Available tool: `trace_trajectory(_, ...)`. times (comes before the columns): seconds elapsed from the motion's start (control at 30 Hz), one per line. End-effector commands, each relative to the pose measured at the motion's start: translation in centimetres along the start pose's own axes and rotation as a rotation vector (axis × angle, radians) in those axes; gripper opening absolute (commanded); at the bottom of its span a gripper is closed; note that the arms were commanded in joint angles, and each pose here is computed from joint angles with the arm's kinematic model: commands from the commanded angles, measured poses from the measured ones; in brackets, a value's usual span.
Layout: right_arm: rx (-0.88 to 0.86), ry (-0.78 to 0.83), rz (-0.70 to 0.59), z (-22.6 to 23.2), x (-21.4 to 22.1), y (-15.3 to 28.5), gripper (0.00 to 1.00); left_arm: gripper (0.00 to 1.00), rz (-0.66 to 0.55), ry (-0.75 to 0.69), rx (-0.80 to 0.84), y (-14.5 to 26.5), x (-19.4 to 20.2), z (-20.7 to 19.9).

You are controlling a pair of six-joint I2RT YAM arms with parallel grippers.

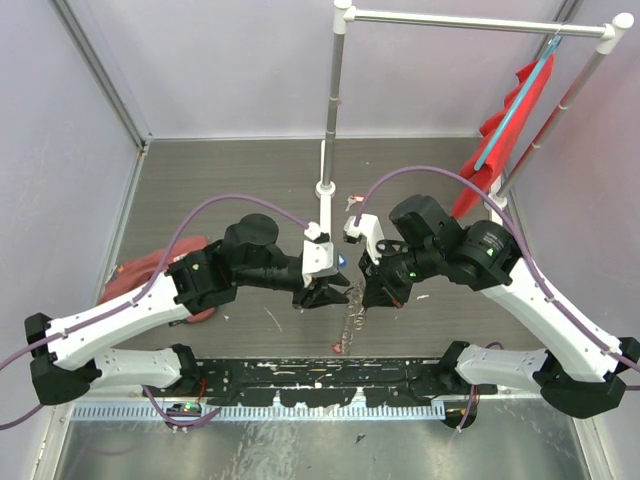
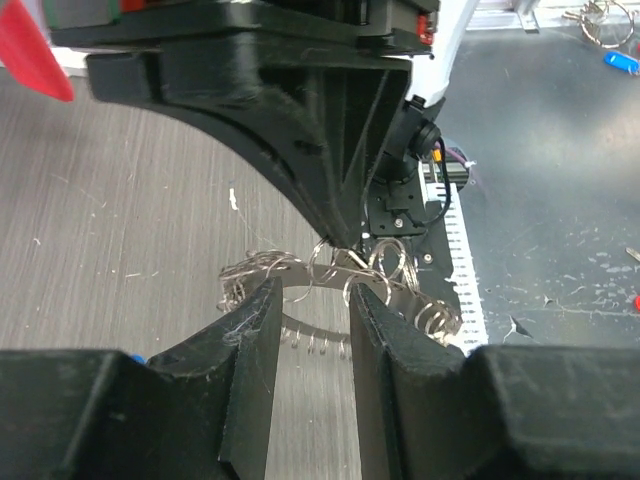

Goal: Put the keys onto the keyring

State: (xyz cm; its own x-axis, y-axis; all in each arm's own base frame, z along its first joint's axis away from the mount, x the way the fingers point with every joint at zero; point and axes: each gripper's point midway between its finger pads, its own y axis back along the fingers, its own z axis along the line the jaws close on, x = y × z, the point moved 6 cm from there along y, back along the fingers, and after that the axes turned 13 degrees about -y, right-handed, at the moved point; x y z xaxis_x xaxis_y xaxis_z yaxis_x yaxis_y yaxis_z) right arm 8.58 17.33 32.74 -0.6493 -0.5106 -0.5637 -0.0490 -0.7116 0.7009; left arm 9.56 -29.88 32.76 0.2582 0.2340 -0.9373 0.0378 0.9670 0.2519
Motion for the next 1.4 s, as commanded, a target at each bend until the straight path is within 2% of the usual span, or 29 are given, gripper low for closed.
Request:
trace_trajectory(0.0, -0.057, 0.026, -0.056, 1.0, -1.2, 0.5, 0.01, 0.40, 0.005, -0.049, 0.021, -0.2, -0.7, -0.3)
trace_trajectory(0.37, -0.086, 0.021, -0.047, 1.2, -1.2, 0.0, 0.01, 0.41, 0.051, -0.063, -0.020, -1.2, -0.1, 0.4)
trace_trajectory(0.97, -0.074, 0.019, -0.047, 0.8, -1.4, -0.5, 0.01, 0.37, 0.049, -0.067, 0.043, -2.2, -0.2, -0.6)
trace_trajectory(1.23, -0.076, 0.017, -0.049, 0.9, -1.3, -0.4, 0.01, 0.27, 0.069, -0.070, 0.048, -2.3, 0.1, -0.7)
trace_trajectory(1.37, -0.077, 0.018, -0.052, 0.9, -1.4, -0.5, 0.01, 0.11, 0.070, -0.073, 0.047, -2.2, 0.0, -0.7)
